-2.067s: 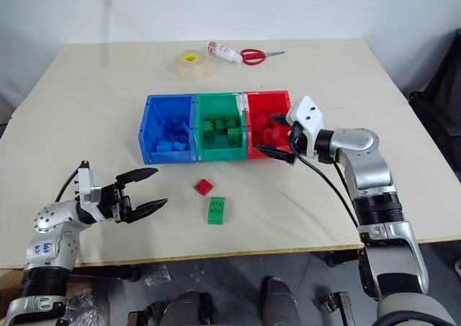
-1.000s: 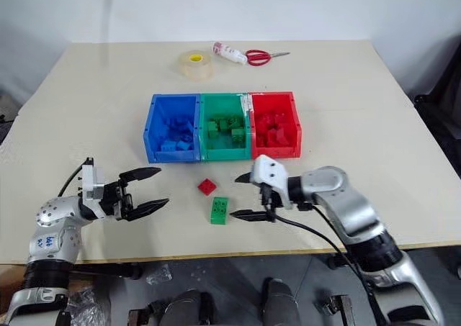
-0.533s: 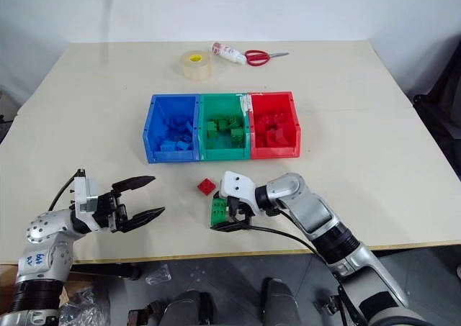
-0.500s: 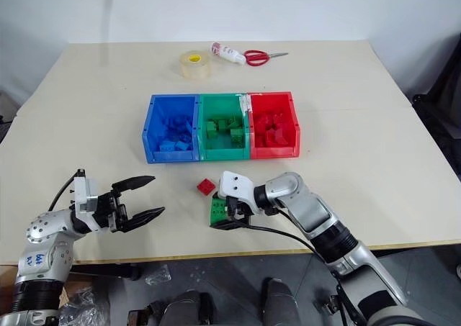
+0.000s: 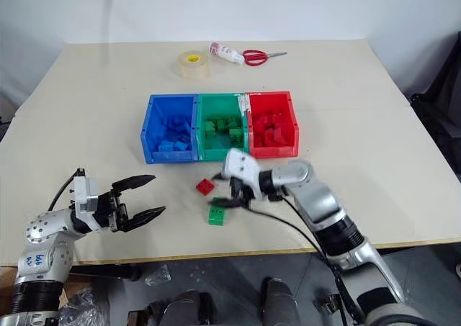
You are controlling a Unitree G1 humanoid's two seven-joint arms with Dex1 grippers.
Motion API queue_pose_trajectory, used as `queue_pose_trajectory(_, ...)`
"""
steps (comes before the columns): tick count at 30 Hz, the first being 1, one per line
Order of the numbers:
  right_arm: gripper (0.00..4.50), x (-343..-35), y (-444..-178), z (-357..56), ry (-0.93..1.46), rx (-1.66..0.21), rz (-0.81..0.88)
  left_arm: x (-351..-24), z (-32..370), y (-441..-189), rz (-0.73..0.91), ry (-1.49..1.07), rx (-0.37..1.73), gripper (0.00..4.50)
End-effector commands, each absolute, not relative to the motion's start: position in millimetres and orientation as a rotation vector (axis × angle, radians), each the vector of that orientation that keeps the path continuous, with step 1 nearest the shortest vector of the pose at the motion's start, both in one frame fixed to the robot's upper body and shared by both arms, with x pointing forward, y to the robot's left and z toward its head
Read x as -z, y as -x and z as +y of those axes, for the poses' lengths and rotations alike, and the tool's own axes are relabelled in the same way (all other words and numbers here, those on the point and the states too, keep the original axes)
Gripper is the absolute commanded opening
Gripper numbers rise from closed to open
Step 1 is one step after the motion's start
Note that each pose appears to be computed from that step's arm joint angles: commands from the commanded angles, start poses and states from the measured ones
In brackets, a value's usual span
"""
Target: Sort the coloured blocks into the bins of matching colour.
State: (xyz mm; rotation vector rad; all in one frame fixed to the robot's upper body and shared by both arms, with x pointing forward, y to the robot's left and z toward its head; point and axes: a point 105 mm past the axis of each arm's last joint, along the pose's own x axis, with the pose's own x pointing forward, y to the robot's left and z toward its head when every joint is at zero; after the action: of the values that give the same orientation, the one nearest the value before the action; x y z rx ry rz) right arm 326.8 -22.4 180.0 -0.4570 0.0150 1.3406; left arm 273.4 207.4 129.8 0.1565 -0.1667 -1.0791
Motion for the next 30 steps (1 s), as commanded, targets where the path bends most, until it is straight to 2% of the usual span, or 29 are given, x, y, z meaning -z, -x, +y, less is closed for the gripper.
queue_pose_trajectory(1, 3.35, -218, -350, -30, 0.445, -1.227, -0.095, -136, 208, -275, -0.197, -0.157, 1.081, 4.5)
queue_pose_trajectory(5, 3.35, -222, -359, -38, 0.478, -1.213, -0.097, -137, 206, -279, -0.203, -0.157, 1.084, 4.5)
queue_pose_trajectory(9, 3.35, -211, -348, -42, 0.488, -1.267, -0.052, -137, 207, -280, -0.205, -0.159, 1.083, 4.5)
queue_pose_trajectory(14, 4.46, -184, -315, -49, 0.503, -1.393, 0.059, -137, 208, -279, -0.202, -0.157, 1.081, 4.5)
queue_pose_trajectory(20, 4.46, -164, -294, -59, 0.589, -1.517, 0.142, -136, 205, -279, -0.2, -0.151, 1.09, 4.5)
queue_pose_trajectory(30, 4.46, -144, -299, -53, 0.788, -1.683, 0.162, -128, 203, -268, -0.175, -0.152, 1.149, 4.5)
